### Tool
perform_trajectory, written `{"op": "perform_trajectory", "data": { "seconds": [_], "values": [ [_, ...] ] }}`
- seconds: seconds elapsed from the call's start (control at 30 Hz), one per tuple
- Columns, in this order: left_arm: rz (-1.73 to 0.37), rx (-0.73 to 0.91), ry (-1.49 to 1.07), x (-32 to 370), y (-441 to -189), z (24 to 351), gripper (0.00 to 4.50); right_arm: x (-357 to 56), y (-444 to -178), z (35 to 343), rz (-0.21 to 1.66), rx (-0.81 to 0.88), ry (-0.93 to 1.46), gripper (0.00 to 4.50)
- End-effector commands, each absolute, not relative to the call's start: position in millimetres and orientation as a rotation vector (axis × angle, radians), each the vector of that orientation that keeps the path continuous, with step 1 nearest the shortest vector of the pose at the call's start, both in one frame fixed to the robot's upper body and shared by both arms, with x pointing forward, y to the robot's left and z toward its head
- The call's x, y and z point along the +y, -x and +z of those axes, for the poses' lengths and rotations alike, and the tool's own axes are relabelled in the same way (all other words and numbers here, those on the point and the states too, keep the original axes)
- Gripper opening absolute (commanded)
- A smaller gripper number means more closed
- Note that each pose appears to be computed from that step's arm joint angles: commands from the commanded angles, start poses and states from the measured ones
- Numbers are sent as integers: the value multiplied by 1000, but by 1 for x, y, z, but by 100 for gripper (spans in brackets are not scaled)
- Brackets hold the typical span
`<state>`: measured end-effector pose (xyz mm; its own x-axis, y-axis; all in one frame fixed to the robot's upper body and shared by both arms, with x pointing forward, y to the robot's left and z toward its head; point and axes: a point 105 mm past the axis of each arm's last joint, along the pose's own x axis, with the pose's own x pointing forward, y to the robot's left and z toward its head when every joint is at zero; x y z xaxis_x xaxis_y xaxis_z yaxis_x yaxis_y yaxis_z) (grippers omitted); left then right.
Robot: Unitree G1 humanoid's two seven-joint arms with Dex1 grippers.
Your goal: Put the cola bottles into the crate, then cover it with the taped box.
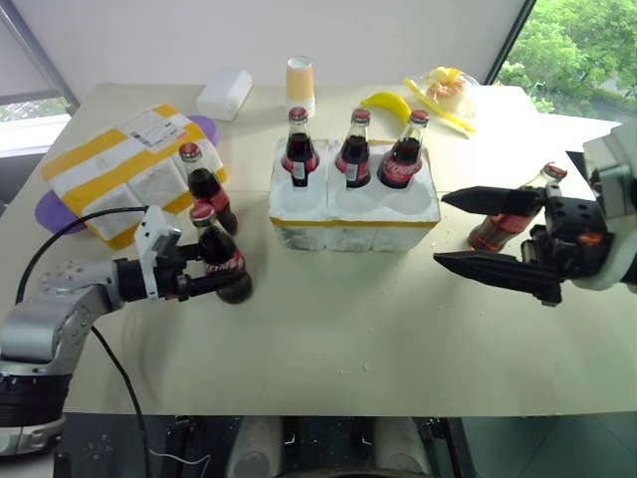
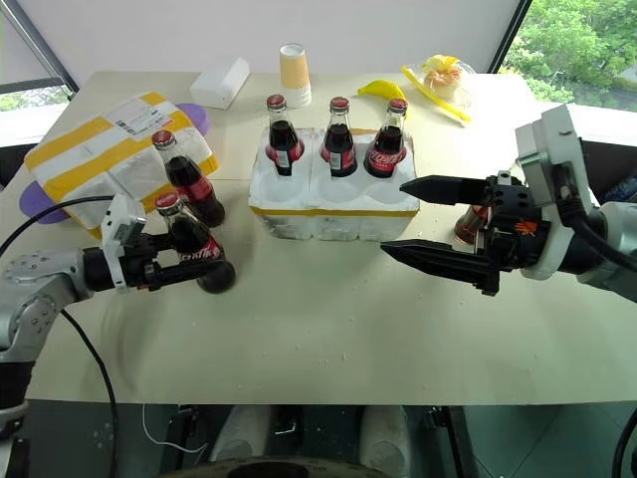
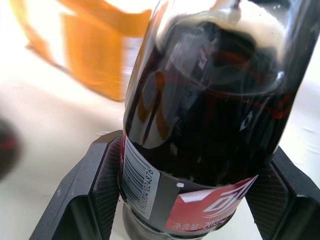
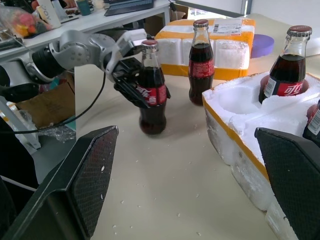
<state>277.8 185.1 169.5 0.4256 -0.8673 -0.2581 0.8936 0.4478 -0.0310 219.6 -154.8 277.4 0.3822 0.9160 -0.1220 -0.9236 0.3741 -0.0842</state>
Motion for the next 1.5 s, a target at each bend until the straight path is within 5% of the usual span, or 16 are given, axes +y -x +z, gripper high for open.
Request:
{"op": "perform_trajectory", "data": {
  "seconds": [0.03,0.27,0.6,0.9,1.5],
  "values": [
    [-1222,110,-232,166,-272,222,279,-153,-217,283,1186,13,171,450],
    [-1425,4,-276,116,-274,271,279,-157,-219,276,1166,10,173,450],
    [-1368,-78,-278,36,-331,295,279,-165,-219,267,1092,-4,164,450],
    [-1374,-126,-281,6,-357,311,279,-171,-215,259,1038,-11,157,450],
    [-1398,64,-393,-13,-380,231,279,-177,-219,245,981,-16,158,450]
  ]
}}
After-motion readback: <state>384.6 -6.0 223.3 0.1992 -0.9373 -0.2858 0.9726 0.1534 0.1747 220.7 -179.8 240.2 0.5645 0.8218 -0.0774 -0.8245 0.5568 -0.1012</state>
